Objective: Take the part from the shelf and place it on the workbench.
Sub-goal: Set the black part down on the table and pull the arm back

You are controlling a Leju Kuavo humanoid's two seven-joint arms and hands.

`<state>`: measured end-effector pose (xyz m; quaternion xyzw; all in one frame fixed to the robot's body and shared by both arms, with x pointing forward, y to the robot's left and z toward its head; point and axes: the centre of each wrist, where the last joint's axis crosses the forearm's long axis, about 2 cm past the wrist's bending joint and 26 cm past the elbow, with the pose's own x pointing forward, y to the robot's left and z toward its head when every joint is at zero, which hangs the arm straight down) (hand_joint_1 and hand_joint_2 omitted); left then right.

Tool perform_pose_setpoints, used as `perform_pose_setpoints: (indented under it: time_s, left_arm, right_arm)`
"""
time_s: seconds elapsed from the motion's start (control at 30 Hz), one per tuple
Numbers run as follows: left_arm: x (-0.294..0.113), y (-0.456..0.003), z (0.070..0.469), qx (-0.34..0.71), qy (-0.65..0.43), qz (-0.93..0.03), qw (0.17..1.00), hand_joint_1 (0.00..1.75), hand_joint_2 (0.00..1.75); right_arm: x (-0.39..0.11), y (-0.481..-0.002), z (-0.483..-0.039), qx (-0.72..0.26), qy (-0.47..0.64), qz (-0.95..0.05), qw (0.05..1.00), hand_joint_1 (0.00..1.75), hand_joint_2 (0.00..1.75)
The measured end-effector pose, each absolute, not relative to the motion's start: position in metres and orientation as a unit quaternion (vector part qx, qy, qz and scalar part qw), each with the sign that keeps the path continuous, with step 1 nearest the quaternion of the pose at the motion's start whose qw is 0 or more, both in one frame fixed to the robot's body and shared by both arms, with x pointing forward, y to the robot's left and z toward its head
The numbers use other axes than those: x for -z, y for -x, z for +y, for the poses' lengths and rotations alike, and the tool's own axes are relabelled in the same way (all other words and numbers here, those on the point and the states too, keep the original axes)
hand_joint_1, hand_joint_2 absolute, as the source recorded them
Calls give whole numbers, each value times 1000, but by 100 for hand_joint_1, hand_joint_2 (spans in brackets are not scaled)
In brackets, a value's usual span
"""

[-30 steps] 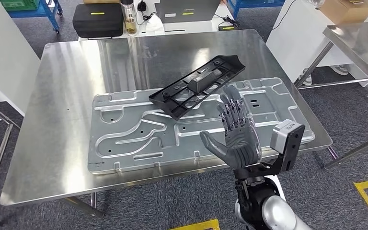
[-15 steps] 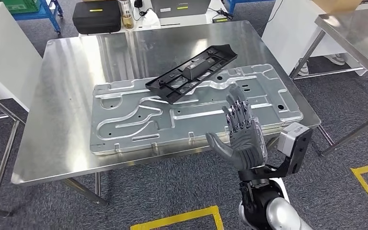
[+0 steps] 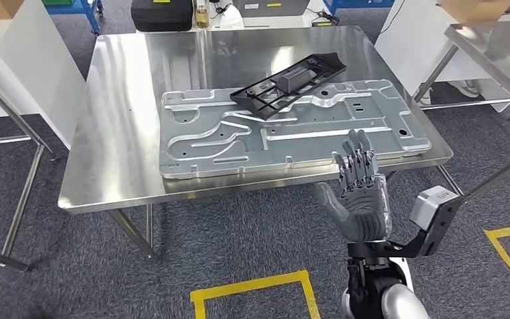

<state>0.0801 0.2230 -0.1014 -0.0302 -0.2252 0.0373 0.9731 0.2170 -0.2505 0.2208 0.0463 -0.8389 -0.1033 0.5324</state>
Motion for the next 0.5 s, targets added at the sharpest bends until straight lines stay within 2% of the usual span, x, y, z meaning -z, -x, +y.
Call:
perform_pose_setpoints:
  time_s: [0.2, 0.5]
  left_arm:
    - [102, -78, 222, -39, 27, -220, 974, 0, 0]
    - [102, -77, 223, -41, 25, -217, 975, 0, 0]
  right_arm:
    - [-202, -205, -279, 163, -23, -818, 551, 0, 0]
    - [-191, -198, -300, 192, 12, -804, 562, 0, 0]
